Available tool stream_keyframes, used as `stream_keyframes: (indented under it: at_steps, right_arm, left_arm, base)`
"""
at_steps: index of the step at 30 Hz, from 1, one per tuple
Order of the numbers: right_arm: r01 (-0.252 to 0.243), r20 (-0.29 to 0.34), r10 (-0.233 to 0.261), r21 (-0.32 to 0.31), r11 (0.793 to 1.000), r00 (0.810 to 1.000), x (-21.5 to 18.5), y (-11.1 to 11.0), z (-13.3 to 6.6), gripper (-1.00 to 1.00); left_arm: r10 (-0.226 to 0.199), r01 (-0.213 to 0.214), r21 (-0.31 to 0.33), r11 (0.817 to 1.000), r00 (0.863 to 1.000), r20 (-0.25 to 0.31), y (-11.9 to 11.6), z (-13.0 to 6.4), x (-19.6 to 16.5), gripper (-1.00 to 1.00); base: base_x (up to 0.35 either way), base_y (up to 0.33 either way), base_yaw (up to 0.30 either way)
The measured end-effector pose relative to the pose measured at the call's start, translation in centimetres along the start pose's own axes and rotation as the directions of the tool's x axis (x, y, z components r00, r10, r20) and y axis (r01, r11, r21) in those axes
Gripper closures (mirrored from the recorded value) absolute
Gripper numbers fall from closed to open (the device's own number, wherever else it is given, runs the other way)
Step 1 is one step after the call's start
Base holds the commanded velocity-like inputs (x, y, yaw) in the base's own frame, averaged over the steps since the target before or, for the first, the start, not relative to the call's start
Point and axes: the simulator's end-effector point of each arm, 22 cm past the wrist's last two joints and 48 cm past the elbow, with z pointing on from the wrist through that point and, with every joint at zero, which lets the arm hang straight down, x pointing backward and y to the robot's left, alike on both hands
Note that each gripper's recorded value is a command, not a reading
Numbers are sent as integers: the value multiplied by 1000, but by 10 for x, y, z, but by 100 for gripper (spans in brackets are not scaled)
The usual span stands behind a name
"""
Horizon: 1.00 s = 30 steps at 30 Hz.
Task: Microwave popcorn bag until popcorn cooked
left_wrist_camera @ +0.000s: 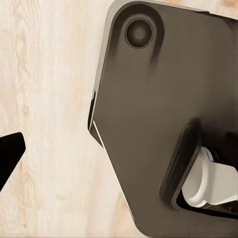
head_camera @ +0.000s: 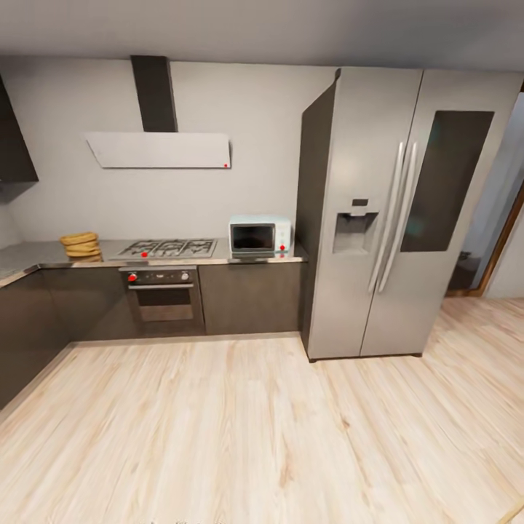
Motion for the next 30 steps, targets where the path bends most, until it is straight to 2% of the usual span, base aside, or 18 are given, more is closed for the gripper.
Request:
stream_keyframes:
  at_steps: [10, 23, 25, 28, 30]
  right_arm:
    - [0, 0, 0, 0, 1000, 1000, 0, 0, 0, -100]
    - [6, 1, -6, -2, 1000, 1000, 0, 1, 0, -100]
    - [7, 1, -7, -2, 1000, 1000, 0, 1, 0, -100]
    - [7, 1, -7, -2, 1000, 1000, 0, 1, 0, -100]
    - [7, 1, -7, -1, 1000, 1000, 0, 0, 0, -100]
  left_arm:
    - [4, -4, 13, 1000, 1000, -1, -7, 0, 2, -100]
    - [1, -1, 4, 1000, 1000, -1, -3, 0, 1, -100]
    - [1, 0, -7, 1000, 1000, 10, 6, 0, -5, -100]
    - [2, 0, -20, 1000, 997, 76, 16, -2, -40, -100]
    - [3, -1, -29, 1000, 997, 71, 23, -2, -43, -100]
  base:
    - [24, 18, 242]
    - [309, 19, 17]
    - [342, 0, 0]
    - [342, 0, 0]
    - [345, 0, 0]
